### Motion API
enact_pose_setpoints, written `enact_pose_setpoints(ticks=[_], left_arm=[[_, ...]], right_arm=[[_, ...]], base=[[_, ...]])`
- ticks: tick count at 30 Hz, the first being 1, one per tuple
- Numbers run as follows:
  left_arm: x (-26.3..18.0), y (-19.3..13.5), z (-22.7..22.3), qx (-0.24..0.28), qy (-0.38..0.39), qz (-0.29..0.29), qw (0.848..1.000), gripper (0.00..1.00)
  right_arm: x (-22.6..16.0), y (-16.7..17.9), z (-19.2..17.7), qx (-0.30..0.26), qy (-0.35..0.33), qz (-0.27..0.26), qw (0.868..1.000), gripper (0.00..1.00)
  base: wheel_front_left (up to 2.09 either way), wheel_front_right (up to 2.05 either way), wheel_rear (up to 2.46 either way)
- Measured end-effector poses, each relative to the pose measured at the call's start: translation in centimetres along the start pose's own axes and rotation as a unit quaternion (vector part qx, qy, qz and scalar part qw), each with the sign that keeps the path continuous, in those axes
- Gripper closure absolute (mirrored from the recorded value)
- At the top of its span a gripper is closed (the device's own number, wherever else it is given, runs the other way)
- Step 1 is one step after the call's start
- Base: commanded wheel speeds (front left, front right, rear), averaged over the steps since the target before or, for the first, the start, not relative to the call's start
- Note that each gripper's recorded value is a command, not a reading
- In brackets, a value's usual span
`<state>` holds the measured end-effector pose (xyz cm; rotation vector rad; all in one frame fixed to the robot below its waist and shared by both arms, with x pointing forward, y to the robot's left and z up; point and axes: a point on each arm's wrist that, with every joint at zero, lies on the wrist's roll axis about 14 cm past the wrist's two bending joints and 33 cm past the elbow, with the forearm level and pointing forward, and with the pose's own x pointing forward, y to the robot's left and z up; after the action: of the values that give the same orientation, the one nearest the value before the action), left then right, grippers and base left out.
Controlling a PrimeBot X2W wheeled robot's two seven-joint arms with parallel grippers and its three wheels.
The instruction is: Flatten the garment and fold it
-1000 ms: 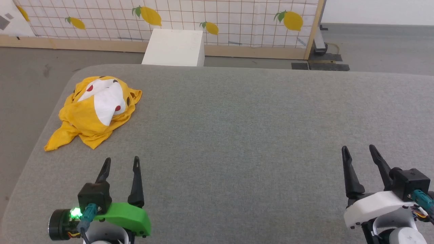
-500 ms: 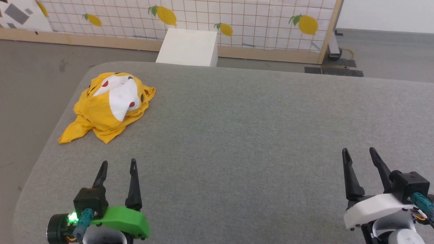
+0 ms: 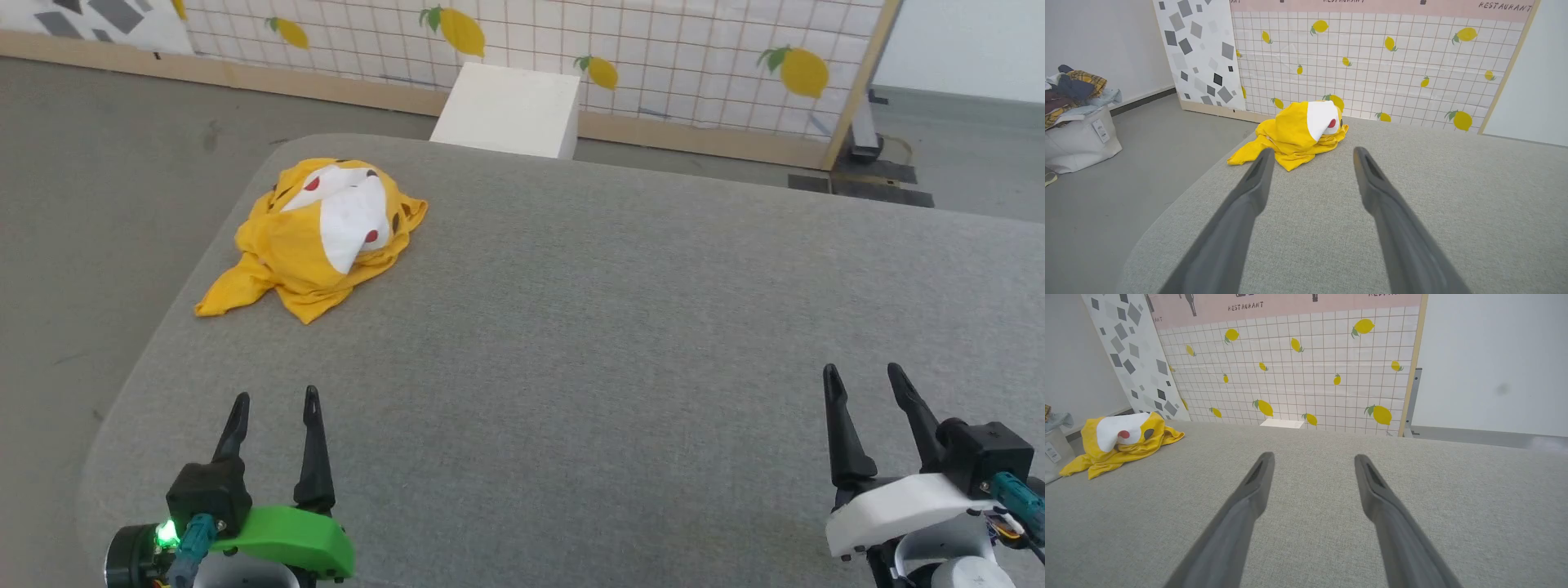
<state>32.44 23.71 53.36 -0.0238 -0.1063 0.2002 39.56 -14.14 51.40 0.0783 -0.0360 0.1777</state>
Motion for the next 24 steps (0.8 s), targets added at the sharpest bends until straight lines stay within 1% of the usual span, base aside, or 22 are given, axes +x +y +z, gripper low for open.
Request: enact_pose_setpoints(ticks=[11, 12, 24], left_arm=[[-1.5, 2.7, 0.1, -0.003, -0.006, 0.046, 0.999, 0.0], [-2.2, 3.7, 0.2, -0.003, -0.008, 0.063, 0.998, 0.0], [-3.9, 6.0, 0.9, -0.012, -0.024, 0.104, 0.994, 0.0]], right_arm=[[1.4, 2.3, -0.9, 0.006, 0.006, 0.033, 0.999, 0.0], [1.9, 3.1, -1.2, 0.008, 0.008, 0.046, 0.999, 0.0], [2.9, 5.1, -1.8, 0.018, 0.01, 0.072, 0.997, 0.0]], base=[[0.0, 0.0, 0.0], [0.0, 0.0, 0.0], [0.0, 0.0, 0.0]])
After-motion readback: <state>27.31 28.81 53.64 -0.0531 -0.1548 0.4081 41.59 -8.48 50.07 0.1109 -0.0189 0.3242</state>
